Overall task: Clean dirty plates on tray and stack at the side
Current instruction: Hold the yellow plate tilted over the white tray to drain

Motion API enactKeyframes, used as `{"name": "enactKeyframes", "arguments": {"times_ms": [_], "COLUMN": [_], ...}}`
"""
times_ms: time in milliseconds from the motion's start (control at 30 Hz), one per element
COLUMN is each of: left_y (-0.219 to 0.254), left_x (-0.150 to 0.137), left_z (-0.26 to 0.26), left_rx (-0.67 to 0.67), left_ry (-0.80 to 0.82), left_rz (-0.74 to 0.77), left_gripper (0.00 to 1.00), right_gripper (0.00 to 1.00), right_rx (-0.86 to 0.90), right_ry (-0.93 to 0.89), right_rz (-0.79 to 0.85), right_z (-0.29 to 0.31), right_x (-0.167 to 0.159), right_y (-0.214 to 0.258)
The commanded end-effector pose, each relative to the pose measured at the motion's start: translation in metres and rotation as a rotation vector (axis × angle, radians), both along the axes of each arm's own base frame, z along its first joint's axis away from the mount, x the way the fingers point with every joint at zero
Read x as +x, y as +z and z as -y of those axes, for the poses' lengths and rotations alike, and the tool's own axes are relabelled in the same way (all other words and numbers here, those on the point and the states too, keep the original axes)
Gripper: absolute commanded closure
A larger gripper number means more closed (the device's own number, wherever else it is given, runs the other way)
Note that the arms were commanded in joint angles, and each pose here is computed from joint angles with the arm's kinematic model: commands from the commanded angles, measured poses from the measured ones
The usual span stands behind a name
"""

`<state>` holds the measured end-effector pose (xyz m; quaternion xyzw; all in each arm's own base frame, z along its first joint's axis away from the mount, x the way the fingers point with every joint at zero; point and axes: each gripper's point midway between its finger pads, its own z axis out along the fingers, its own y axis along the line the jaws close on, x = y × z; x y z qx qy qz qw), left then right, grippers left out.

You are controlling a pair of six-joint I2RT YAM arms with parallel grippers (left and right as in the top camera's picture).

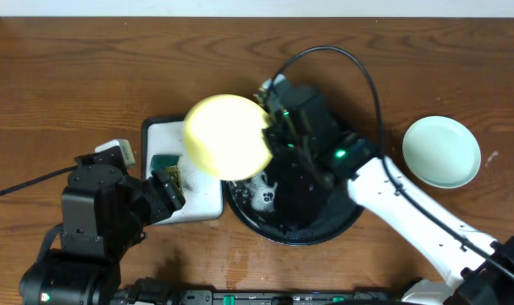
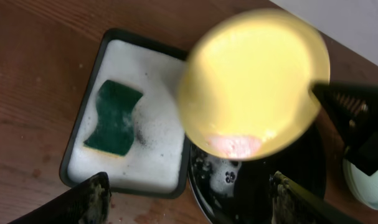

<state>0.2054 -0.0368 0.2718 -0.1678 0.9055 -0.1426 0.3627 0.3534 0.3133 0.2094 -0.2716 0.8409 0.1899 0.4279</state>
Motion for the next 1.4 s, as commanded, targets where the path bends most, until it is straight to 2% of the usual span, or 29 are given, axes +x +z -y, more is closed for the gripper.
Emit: {"name": "enactKeyframes", "arguments": {"times_ms": [0,167,433,767,967,1367], "left_y": [0.006,0.006,0.006,0.006,0.006,0.006], "left_x": [0.000,0.000,0.000,0.000,0.000,0.000], "left_z": [0.000,0.000,0.000,0.000,0.000,0.000], "left_rx": [0.003,0.003,0.003,0.003,0.003,0.003], "left_ry": [-0.009,-0.009,-0.009,-0.009,-0.009,-0.009], "left_rz": [0.016,0.016,0.016,0.016,0.016,0.016], "left_gripper": [0.18,0.18,0.18,0.18,0.17,0.17], "right_gripper": [0.99,0.99,0.99,0.99,0.99,0.99], "right_rx": [-0.011,-0.096,-0.141,-0.201,-0.285,-0.288], "right_ry": [0.050,0.095,0.126,0.203,0.181,0.179], "right_rz": [0.091,0.276,0.569,0.734,0.784,0.786], "right_z": [-0.037,-0.072,-0.091,-0.101,-0.095,-0.095], "right_x": [0.001,0.011,0.003,-0.028,-0.024,-0.024], "right_y": [0.000,-0.014,0.043,0.083,0.086,0.086]}}
